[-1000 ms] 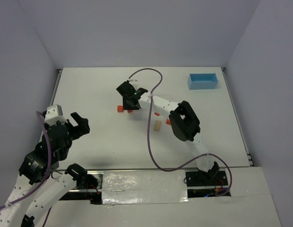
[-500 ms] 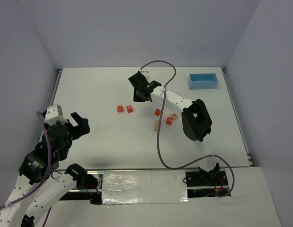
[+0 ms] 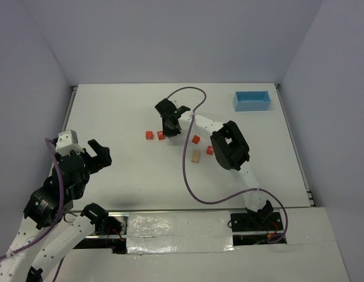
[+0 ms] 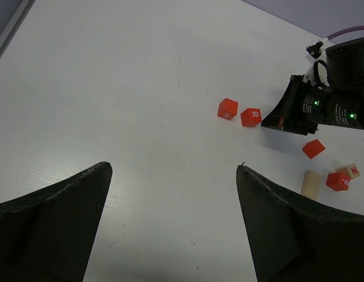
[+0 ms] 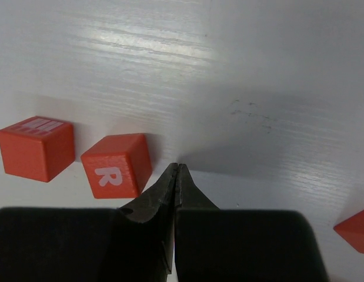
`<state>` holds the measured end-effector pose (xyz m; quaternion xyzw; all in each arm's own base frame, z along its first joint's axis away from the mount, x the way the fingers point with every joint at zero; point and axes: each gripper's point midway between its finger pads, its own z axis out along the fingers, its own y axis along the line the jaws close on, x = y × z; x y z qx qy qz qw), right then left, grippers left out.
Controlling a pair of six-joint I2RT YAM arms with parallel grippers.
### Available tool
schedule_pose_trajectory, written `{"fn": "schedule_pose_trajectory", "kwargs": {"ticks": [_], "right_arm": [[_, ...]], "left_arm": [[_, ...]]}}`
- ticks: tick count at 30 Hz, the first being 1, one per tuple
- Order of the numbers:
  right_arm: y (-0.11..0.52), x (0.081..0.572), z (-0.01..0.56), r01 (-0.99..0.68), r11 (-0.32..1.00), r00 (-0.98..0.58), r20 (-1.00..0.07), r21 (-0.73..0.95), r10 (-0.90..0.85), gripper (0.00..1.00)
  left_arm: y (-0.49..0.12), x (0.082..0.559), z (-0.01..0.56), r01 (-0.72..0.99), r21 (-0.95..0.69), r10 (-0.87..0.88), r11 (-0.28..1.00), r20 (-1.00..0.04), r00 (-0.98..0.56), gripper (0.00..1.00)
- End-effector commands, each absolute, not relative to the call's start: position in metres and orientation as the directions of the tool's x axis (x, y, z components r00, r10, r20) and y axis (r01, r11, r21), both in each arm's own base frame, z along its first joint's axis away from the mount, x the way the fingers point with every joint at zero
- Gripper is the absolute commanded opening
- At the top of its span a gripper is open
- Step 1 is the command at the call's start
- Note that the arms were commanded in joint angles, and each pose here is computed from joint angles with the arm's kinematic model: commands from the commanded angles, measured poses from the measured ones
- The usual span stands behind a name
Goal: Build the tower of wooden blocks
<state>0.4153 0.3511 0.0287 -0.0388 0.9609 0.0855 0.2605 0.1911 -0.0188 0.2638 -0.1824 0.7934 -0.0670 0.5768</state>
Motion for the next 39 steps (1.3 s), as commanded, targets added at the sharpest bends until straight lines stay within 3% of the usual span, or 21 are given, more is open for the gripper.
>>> {"fn": "schedule_pose_trajectory", "kwargs": {"ticks": [1,18,39], "right_arm": [[0.376,0.419,0.048,-0.158,0.962,-0.844,-0.536,0.221,-0.015,0.0],[0.397,0.426,0.044,-0.18,0.948,-0.847,-0.531,0.263,-0.013,0.0],[0.404,0.421,0.048,-0.085,0.941,-0.866,-0.491,0.327,0.092,0.0]], "left_arm": [[-0.019,0.194,0.269,-0.201,-0.316,-0.36,0.927,-0.9,-0.247,1.0],[-0.02,0.194,0.27,-0.194,-0.318,-0.36,0.928,-0.901,-0.244,0.99],[-0.02,0.193,0.271,-0.189,-0.325,-0.364,0.927,-0.9,-0.239,0.99]]}}
